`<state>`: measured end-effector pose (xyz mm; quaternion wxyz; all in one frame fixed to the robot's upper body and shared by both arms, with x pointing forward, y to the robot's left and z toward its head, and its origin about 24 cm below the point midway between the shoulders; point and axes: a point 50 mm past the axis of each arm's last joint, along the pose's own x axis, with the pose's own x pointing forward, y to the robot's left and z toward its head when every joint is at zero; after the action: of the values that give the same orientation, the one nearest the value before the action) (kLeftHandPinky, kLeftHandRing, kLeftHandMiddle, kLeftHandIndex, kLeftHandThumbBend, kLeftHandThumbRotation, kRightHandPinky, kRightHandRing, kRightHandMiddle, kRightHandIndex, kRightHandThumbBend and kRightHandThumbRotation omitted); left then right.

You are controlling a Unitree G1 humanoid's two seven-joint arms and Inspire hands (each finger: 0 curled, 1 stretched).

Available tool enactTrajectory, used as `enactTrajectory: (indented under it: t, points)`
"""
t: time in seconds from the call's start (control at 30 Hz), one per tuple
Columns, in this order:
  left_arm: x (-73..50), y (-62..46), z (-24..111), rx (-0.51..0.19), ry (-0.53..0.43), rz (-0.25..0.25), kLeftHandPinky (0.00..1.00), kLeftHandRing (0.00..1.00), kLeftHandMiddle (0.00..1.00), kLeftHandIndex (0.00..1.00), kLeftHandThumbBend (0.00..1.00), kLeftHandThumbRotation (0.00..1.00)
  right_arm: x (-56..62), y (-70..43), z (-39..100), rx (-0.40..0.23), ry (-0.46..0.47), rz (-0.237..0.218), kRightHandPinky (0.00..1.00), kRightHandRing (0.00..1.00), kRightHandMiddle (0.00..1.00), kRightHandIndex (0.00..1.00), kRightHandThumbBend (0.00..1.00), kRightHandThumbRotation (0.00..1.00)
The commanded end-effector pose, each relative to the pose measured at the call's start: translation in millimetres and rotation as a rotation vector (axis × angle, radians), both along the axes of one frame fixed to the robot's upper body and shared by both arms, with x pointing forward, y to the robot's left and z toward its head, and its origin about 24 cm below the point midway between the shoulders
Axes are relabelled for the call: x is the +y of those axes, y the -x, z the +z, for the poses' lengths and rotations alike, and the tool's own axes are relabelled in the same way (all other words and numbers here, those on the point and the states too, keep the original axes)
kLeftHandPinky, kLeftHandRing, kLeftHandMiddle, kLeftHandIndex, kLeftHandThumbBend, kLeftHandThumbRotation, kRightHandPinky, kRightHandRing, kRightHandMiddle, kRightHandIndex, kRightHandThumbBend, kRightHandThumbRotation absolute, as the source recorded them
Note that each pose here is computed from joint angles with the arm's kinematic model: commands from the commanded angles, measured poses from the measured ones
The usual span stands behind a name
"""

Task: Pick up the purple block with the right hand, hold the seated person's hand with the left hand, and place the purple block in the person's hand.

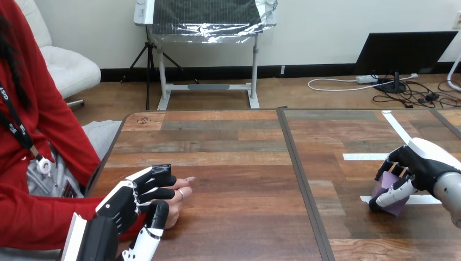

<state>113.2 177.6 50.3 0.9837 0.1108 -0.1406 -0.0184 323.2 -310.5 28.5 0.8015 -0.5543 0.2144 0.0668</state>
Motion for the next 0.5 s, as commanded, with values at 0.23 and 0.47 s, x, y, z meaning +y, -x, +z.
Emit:
enactTrajectory:
  t: [0.23, 0.47]
  points:
    - [-1.4, -9.9, 15.7, -0.111, -0.011, -0.01, 0.6, 0.69, 0.73, 0.74, 0.3, 0.66, 15.9, -22.3, 26.4, -0.13, -0.038, 0.052, 0.49, 0.48, 0.52, 0.51, 0.83, 0.0]
    - [-1.6, -9.9, 16.0, -0.106, -0.013, -0.003, 0.61, 0.7, 0.73, 0.73, 0.32, 0.66, 18.4, -24.2, 29.0, -0.139, -0.043, 0.068, 0.5, 0.49, 0.52, 0.53, 0.81, 0.0]
